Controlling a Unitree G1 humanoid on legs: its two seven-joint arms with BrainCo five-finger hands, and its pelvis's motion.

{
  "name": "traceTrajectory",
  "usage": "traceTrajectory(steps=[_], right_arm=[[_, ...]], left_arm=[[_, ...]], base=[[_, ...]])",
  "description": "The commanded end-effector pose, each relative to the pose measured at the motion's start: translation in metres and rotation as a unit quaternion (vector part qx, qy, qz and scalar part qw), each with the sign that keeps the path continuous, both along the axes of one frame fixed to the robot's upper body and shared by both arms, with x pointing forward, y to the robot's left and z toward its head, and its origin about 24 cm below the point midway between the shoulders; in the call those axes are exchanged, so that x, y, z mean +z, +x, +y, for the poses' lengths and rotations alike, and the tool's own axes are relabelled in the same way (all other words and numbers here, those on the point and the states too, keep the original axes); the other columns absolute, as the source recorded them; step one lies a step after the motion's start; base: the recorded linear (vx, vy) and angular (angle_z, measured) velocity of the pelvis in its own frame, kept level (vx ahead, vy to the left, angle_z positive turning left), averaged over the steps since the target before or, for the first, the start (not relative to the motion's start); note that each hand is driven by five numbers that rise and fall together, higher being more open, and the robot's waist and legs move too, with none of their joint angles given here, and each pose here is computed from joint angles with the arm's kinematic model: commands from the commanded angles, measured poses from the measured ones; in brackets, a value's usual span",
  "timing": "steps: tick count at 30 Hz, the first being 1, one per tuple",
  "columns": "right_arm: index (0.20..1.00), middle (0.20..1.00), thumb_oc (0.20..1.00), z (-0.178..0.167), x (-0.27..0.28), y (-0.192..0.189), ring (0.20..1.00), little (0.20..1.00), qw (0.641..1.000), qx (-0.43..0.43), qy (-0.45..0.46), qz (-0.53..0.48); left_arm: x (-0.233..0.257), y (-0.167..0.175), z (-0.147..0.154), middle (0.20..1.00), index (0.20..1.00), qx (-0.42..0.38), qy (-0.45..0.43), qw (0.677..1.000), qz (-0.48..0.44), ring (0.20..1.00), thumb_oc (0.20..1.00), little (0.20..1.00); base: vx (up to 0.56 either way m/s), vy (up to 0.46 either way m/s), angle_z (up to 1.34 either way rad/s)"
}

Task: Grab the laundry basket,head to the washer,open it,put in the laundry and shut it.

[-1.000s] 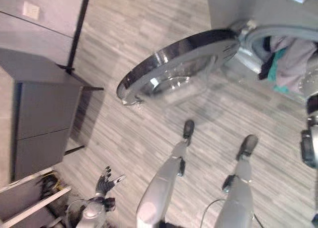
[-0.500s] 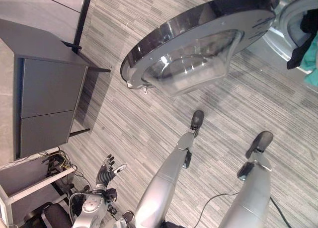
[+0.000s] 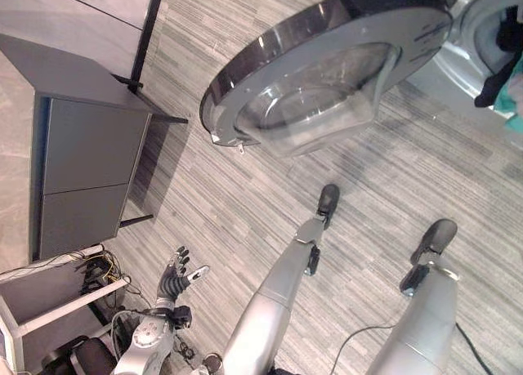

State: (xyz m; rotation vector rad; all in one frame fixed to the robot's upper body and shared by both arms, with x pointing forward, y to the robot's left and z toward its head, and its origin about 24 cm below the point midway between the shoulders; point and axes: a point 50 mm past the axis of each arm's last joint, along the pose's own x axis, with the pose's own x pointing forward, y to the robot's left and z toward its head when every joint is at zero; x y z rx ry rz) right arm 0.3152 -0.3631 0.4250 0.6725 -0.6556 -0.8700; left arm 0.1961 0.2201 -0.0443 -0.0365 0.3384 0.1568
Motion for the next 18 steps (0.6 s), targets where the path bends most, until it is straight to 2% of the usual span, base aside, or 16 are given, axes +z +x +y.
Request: traceTrajectory(steps=[1,2,4,7,11,12,13,14,15,16,18], right_arm=[[0.200,0.200,0.200,0.026,0.098,-0.079,0.200,0.200,0.963,-0.104,-0.178,-0.174],[0.200,0.200,0.200,0.061,0.131,-0.115,0.200,0.200,0.917,-0.140,-0.281,-0.247],[0.200,0.200,0.200,0.063,0.136,-0.127,0.200,0.200,0.905,-0.163,-0.296,-0.258],[0.200,0.200,0.200,0.035,0.130,-0.129,0.200,0.200,0.925,-0.193,-0.236,-0.227],[0.200,0.200,0.200,-0.005,0.085,-0.088,0.200,0.200,0.967,-0.177,-0.152,-0.104],[0.294,0.294,0.294,-0.015,0.064,-0.069,0.294,0.294,0.975,-0.163,-0.144,-0.046],[0.423,0.423,0.423,-0.021,0.045,-0.054,0.423,0.423,0.980,-0.144,-0.140,0.003],[1.000,1.000,1.000,-0.029,0.023,-0.040,1.000,1.000,0.981,-0.125,-0.136,0.059],[1.000,1.000,1.000,-0.032,-0.006,-0.021,1.000,1.000,0.968,-0.102,-0.164,0.158],[1.000,1.000,1.000,-0.032,-0.006,-0.020,1.000,1.000,0.968,-0.102,-0.164,0.158],[1.000,1.000,1.000,-0.031,-0.027,-0.007,1.000,1.000,0.954,-0.087,-0.186,0.219]], left_arm=[[-0.005,-0.011,0.033,1.000,1.000,0.062,0.030,0.997,0.024,1.000,1.000,1.000],[-0.009,-0.021,0.045,1.000,1.000,0.058,0.049,0.996,0.042,1.000,1.000,1.000],[-0.009,-0.024,0.050,1.000,1.000,0.057,0.054,0.996,0.042,1.000,1.000,1.000],[-0.014,-0.029,0.046,1.000,1.000,0.048,0.049,0.996,0.055,1.000,1.000,1.000],[-0.018,-0.027,0.032,1.000,1.000,0.032,0.037,0.997,0.061,1.000,1.000,1.000],[-0.019,-0.026,0.030,1.000,1.000,0.029,0.035,0.997,0.061,1.000,1.000,1.000],[-0.017,-0.023,0.028,1.000,1.000,0.027,0.032,0.998,0.054,1.000,1.000,1.000],[-0.015,-0.020,0.030,1.000,1.000,0.028,0.032,0.998,0.049,1.000,1.000,1.000],[-0.009,-0.017,0.034,1.000,1.000,0.035,0.029,0.998,0.036,1.000,1.000,1.000],[-0.009,-0.017,0.035,1.000,1.000,0.036,0.030,0.998,0.036,1.000,1.000,1.000],[-0.007,-0.019,0.039,1.000,1.000,0.043,0.029,0.998,0.034,1.000,1.000,1.000]], base=[[0.04,-0.002,-0.02],[0.00,0.000,0.00],[0.04,0.005,0.01],[0.03,0.026,0.05],[0.03,0.036,0.08],[0.00,0.037,0.13],[-0.01,0.035,0.10],[-0.03,0.003,0.06],[0.00,0.000,0.00],[-0.03,-0.026,-0.02],[-0.02,-0.024,-0.07]])
